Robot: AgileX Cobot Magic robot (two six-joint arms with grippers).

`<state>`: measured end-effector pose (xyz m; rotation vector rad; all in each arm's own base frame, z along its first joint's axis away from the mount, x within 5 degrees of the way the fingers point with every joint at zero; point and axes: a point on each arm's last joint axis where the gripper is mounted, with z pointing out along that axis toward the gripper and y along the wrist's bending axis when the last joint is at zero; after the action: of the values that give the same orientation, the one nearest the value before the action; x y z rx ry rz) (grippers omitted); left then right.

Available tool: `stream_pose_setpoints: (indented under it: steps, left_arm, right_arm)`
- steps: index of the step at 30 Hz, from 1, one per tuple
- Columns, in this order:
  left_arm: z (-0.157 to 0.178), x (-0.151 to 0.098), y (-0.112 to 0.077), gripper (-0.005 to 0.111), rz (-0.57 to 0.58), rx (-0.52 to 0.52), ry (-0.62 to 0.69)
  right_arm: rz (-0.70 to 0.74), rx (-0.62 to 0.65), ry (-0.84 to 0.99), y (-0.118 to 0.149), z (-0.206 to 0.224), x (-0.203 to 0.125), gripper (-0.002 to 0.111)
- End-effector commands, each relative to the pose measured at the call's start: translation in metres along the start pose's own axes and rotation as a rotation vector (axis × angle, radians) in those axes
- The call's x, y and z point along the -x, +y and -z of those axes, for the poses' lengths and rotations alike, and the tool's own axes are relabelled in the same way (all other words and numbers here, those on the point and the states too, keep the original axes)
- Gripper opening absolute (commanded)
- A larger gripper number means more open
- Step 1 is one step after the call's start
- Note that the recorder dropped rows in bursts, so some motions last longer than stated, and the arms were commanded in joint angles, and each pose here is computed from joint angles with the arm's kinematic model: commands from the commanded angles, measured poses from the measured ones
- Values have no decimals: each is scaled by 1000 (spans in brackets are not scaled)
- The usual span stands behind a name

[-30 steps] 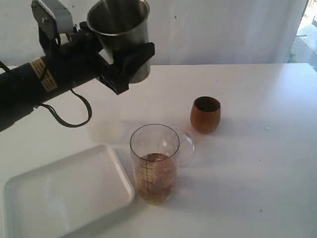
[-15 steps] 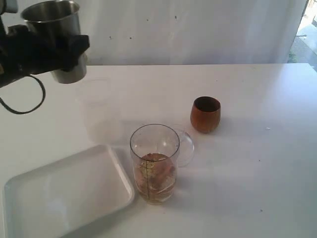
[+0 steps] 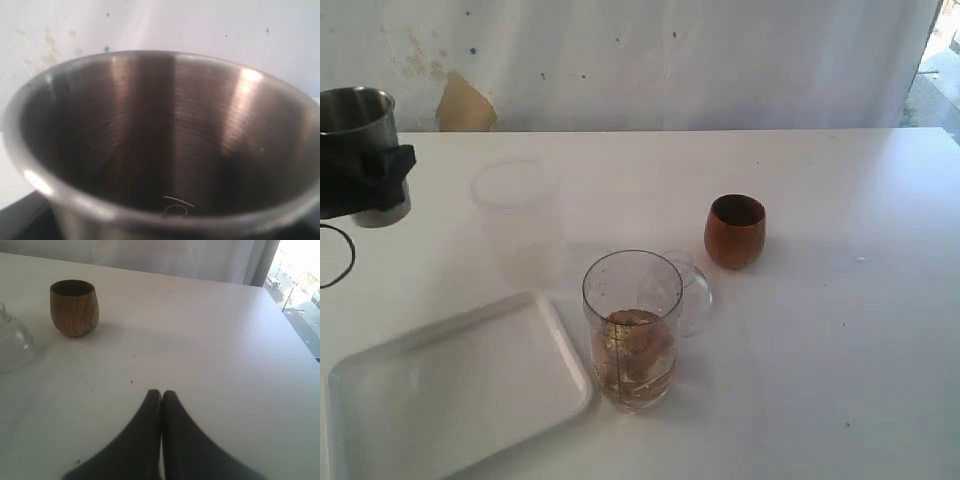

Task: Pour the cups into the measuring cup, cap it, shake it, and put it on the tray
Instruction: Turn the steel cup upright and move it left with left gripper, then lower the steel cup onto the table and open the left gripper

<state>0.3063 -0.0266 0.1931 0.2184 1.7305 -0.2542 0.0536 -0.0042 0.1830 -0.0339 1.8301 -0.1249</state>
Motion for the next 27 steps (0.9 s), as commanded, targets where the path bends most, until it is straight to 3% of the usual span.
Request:
stream_pose_setpoints:
  steps: [1, 4, 10, 16, 18, 20, 22, 27]
  left_arm:
    - [-24, -31, 10, 0, -5, 31, -78]
    - [-37, -53, 23, 0, 14, 121, -125]
    - [-60, -86, 31, 0, 49, 131, -81]
    - [-67, -87, 33, 0, 31, 132, -82]
    - [-71, -92, 33, 0, 26, 124, -4]
    - [-73, -95, 30, 0, 12, 90, -13]
    - [-74, -96, 28, 0, 42, 69, -69]
    - [-74, -112, 28, 0, 69, 68, -29]
  right_arm:
    - [5, -4, -3, 0, 0, -1, 0]
    - [5, -4, -3, 0, 0, -1, 0]
    - [5, -4, -3, 0, 0, -1, 0]
    - [5, -4, -3, 0, 0, -1, 0]
    - [5, -4, -3, 0, 0, -1, 0]
    - [5, -4, -3, 0, 0, -1, 0]
    - [5, -4, -3, 0, 0, -1, 0]
    - [5, -4, -3, 0, 0, -1, 0]
